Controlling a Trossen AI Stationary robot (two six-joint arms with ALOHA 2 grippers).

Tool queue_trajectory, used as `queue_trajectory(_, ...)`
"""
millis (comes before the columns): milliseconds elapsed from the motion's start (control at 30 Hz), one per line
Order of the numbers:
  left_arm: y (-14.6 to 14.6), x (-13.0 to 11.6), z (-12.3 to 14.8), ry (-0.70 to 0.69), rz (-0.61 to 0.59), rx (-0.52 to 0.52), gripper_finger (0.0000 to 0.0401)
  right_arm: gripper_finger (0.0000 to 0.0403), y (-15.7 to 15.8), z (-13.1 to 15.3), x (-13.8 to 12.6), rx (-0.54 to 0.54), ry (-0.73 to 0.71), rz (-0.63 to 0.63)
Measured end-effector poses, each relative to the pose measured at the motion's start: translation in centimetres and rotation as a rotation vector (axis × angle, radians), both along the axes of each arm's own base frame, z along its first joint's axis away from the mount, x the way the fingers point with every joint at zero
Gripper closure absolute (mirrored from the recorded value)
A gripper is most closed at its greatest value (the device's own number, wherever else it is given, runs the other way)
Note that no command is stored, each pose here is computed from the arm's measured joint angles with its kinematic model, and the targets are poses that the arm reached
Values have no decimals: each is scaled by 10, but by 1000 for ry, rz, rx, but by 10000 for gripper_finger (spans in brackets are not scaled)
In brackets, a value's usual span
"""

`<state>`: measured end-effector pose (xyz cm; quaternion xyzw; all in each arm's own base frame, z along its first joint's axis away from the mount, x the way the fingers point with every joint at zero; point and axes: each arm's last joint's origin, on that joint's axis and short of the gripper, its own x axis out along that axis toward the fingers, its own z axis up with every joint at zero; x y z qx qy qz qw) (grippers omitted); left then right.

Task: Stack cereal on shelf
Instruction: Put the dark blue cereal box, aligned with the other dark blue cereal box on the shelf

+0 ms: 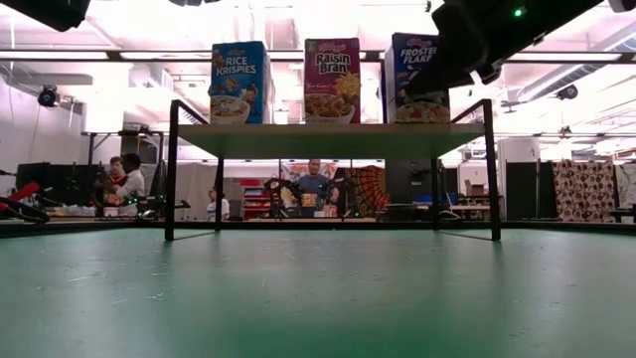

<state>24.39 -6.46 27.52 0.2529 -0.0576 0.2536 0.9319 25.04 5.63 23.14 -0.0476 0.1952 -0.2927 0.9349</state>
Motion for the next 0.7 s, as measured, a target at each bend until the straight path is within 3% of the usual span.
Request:
queue_trajectory(467,0,0,0,0,-1,0,401,394,0,2,-1,5,-9,16)
queue_trajectory(700,0,0,0,2,-2,-1,401,394,14,29,0,25,-78,76)
